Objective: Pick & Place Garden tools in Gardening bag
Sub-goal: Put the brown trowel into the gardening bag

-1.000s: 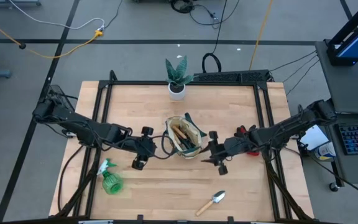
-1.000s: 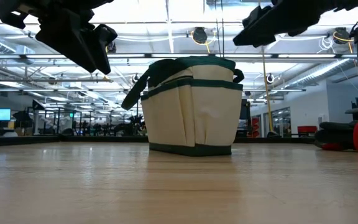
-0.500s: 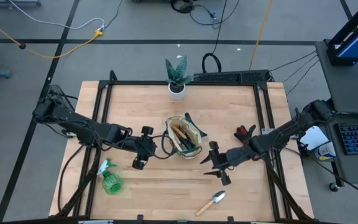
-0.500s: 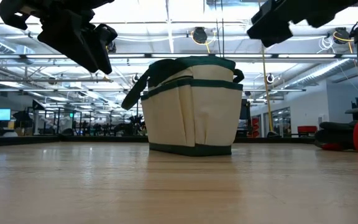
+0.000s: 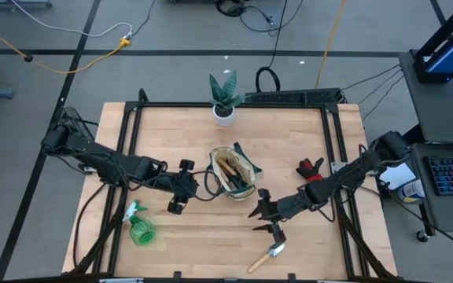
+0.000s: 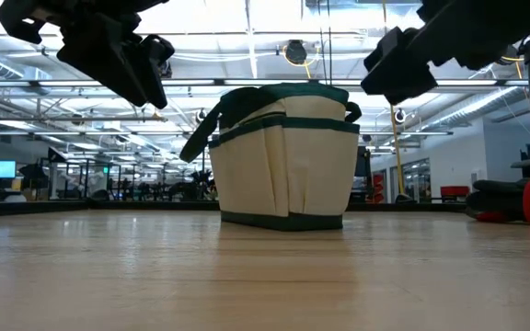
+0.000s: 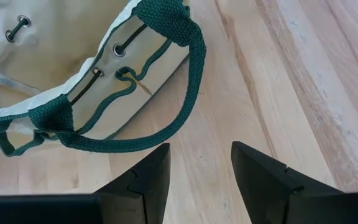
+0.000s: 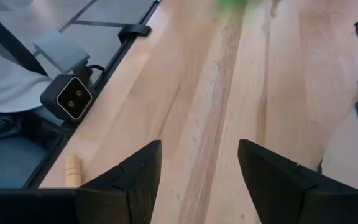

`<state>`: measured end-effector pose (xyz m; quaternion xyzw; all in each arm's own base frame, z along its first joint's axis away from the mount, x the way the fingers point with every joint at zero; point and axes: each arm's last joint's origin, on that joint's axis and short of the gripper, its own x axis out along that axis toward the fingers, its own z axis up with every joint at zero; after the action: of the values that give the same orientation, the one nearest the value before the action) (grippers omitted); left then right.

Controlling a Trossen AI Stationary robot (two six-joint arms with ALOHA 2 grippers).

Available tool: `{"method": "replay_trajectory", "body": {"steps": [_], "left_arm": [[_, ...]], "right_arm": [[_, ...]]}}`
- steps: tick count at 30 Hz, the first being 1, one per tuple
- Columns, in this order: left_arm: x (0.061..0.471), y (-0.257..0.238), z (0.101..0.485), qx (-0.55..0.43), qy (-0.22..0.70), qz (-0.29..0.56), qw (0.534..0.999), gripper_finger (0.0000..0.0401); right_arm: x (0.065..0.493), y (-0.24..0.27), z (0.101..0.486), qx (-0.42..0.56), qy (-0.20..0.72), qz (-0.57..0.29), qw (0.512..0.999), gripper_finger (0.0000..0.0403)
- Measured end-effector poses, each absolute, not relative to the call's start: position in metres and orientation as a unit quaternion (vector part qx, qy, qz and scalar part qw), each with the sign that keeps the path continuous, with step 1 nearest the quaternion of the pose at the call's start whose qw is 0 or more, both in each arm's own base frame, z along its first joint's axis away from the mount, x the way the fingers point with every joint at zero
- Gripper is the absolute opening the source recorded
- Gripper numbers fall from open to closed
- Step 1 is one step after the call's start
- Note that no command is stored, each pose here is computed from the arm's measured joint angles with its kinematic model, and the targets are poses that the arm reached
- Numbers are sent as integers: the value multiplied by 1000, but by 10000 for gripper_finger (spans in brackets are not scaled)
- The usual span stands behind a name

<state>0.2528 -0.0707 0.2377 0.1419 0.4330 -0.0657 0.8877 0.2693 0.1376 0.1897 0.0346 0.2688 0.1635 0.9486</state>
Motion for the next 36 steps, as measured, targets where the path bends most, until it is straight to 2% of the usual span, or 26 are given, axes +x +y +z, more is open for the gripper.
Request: {"method": "replay_trajectory", "body": {"steps": [13,18,23,28,36], "left_arm": [[256,-71,240,197,410,-92,886,177],[257,-69,241,199,406,-89,888,177],[258,-66,241,188,408,-80,890,177],[258,-65,241,188,408,-79,890,177],[258,-65,241,188,408,-79,890,177]], "right_arm": [[264,157,182,87,281,177,939,205],[255,171,182,78,285,200,934,205],[248,176,177,29,298,180,937,205],[243,182,174,24,308,191,932,205],[236,207,144,17,338,217,916,205]]}}
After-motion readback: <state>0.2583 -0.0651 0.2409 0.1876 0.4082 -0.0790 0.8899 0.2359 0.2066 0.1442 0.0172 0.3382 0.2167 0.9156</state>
